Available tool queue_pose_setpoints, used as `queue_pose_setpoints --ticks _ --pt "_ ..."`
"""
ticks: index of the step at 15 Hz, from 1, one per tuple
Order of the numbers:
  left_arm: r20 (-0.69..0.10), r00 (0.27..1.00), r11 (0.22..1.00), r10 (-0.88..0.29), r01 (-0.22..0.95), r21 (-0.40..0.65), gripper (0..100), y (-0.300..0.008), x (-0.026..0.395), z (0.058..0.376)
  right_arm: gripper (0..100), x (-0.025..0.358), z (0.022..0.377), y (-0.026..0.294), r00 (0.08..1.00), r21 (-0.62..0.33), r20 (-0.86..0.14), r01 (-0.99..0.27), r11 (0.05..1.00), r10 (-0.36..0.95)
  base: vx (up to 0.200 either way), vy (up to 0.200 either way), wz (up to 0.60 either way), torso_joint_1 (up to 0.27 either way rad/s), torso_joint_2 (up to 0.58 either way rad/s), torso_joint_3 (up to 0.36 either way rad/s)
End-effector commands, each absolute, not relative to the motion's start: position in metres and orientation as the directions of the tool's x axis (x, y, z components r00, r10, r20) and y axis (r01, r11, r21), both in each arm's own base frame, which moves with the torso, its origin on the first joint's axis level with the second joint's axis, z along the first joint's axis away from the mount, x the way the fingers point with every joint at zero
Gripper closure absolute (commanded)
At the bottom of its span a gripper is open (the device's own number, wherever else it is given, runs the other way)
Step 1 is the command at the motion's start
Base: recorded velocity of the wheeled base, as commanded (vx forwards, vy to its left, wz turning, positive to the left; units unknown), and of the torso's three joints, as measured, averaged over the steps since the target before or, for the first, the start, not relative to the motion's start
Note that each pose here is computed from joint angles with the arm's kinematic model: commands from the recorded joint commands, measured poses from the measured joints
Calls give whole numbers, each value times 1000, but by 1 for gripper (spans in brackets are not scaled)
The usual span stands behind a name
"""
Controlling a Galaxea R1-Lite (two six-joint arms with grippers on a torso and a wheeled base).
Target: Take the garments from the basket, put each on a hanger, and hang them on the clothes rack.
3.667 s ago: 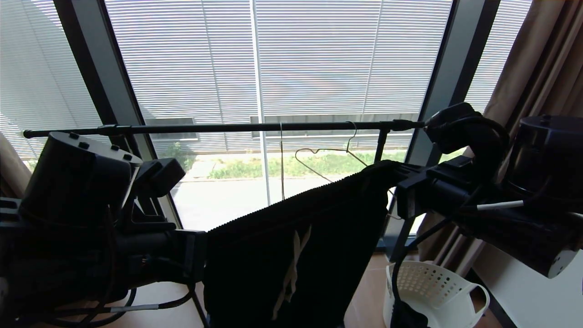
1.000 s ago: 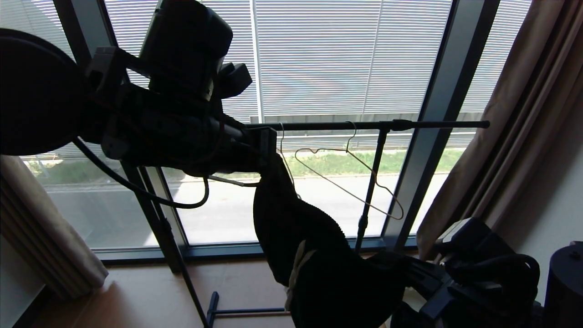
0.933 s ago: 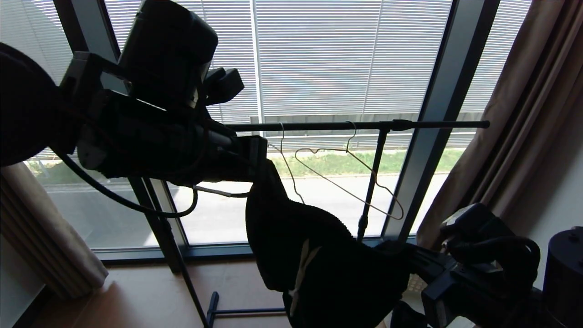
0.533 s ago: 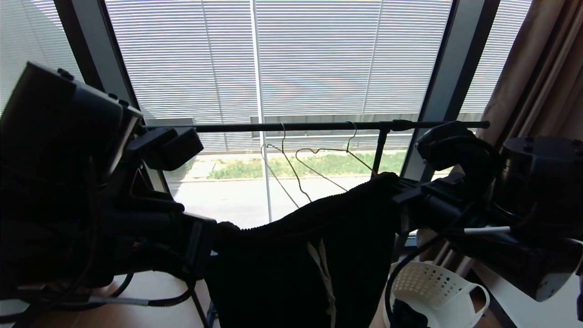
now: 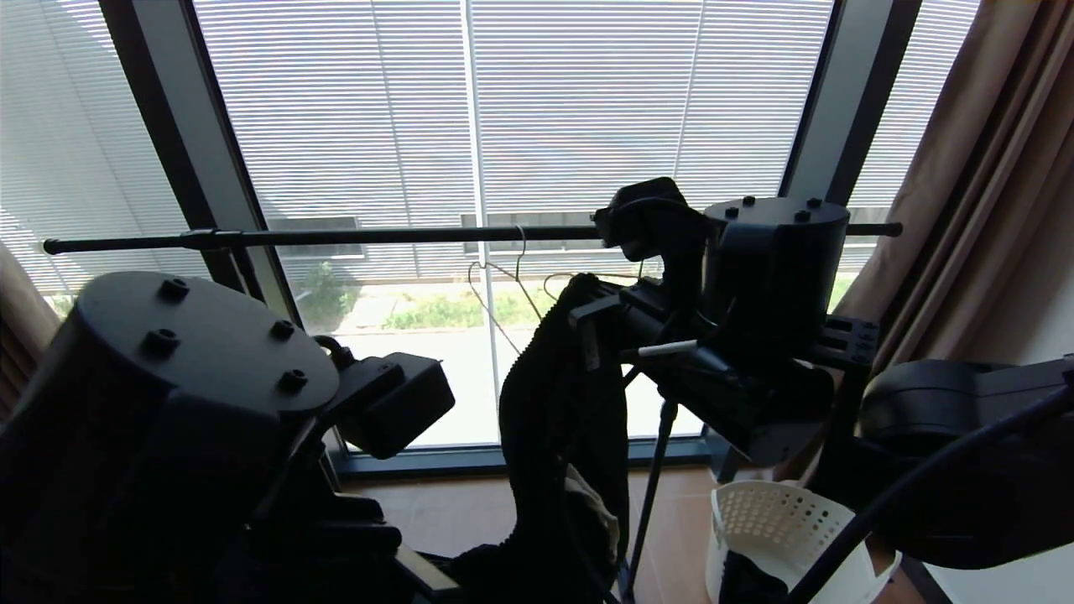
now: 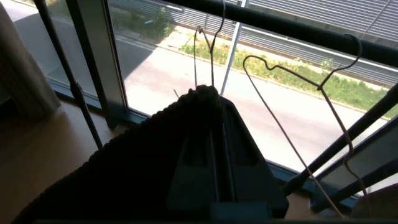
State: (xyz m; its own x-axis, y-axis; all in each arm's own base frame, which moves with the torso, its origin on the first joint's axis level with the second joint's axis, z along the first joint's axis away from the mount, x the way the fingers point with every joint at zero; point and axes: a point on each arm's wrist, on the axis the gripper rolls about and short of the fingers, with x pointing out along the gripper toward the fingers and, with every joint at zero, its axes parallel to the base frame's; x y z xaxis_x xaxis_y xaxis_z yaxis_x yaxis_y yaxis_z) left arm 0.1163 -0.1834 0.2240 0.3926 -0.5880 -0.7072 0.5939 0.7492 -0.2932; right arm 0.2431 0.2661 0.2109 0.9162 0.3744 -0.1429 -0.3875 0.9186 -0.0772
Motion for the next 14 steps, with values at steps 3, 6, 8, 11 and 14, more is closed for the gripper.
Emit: queue_pose_setpoints --ticks 3,6,8,11,14 --pt "-720 368 743 -588 598 -300 100 -224 122 219 100 241 203 276 911 -38 -160 -392 919 381 0 0 0 0 0 0" --pt "-728 400 776 -557 562 -285 100 -214 127 216 100 238 218 245 938 -2 -133 -322 947 319 0 0 0 0 0 0" --pt "-711 452 809 -539 511 -289 100 -192 133 221 100 230 226 213 954 14 -125 -273 962 272 0 0 0 0 0 0" --pt "-699 522 862 -489 412 -296 100 -168 149 224 100 210 222 174 964 -2 -150 -224 975 221 0 0 0 0 0 0" --pt "-673 574 883 -466 355 -308 100 -164 170 226 100 192 212 157 964 -18 -174 -209 978 203 0 0 0 0 0 0"
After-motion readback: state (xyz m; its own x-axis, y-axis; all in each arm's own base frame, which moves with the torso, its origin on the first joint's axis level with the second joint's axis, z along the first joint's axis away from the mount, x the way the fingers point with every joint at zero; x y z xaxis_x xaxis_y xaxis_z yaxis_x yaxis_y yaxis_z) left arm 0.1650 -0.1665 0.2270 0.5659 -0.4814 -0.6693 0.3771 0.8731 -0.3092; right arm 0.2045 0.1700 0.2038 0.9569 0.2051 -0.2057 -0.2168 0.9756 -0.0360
